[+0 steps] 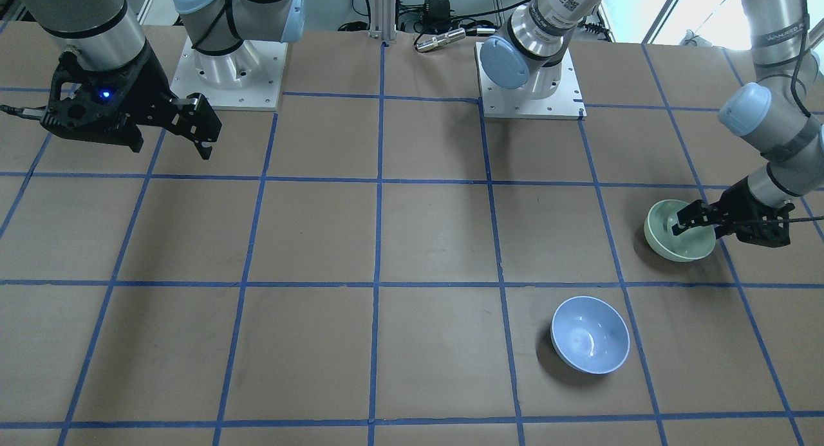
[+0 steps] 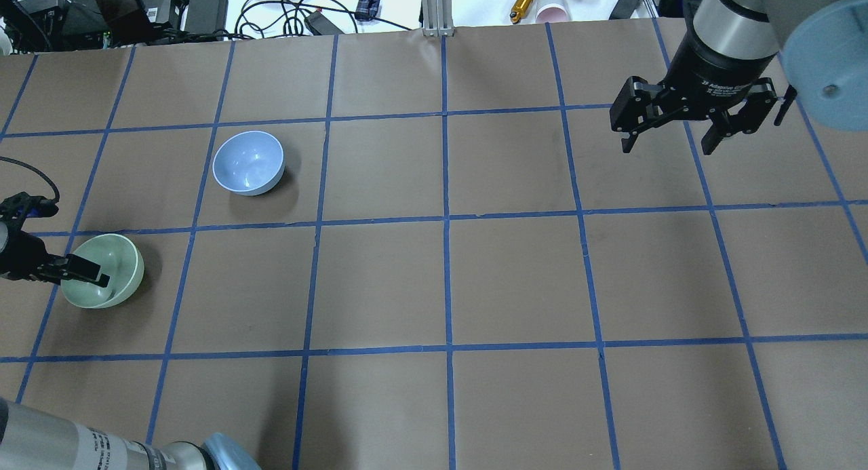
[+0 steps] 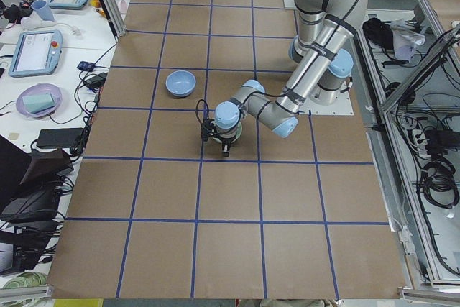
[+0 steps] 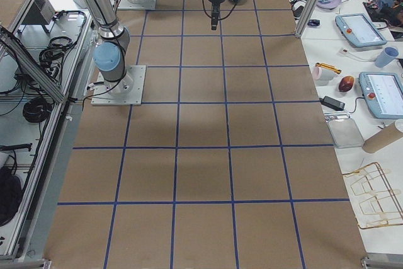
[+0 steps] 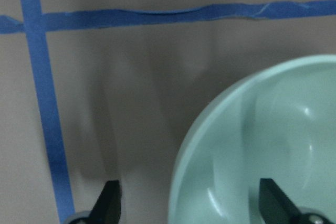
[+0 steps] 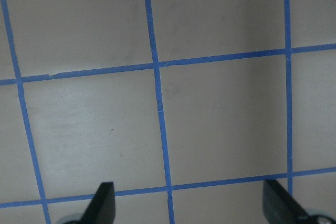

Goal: Stack green bowl on blue bowl
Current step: 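Lower the left gripper onto the rim of the pale green bowl, then close the left gripper on the green bowl's rim and lift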

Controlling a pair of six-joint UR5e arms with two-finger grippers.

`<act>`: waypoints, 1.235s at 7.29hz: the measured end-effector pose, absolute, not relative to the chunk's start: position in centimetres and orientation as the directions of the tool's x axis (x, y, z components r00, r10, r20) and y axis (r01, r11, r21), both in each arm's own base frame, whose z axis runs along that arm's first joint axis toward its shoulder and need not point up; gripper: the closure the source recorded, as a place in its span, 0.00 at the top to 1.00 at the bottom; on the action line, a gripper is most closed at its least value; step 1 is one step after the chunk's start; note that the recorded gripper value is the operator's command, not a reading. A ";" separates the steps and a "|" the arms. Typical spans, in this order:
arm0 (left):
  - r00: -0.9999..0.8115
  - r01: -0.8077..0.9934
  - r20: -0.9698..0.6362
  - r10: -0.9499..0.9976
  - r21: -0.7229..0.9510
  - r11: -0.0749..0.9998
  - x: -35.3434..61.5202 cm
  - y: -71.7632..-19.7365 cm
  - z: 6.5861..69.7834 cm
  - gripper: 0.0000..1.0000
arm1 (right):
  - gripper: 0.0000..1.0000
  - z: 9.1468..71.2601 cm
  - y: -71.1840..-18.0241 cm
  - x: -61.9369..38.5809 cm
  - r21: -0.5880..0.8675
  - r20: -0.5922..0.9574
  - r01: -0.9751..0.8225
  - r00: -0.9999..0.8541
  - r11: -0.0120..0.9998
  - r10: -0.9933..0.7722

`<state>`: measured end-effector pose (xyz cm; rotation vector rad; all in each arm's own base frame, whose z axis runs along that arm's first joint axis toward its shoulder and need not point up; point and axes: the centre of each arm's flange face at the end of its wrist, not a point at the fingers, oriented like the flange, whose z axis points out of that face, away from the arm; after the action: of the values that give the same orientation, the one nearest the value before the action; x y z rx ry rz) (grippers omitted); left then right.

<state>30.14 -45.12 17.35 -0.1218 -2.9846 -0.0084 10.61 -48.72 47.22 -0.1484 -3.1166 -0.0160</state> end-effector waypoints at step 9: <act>-0.981 0.120 0.150 0.122 -0.017 0.993 30.3 -45.3 17.7 0.02 | 1.00 47.2 -48.7 10.6 0.009 0.022 0.095 -0.995 0.995 0.095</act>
<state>30.27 -45.29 17.70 -0.1824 -2.9852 0.0113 10.61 -48.72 47.22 -0.1485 -3.1170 -0.0158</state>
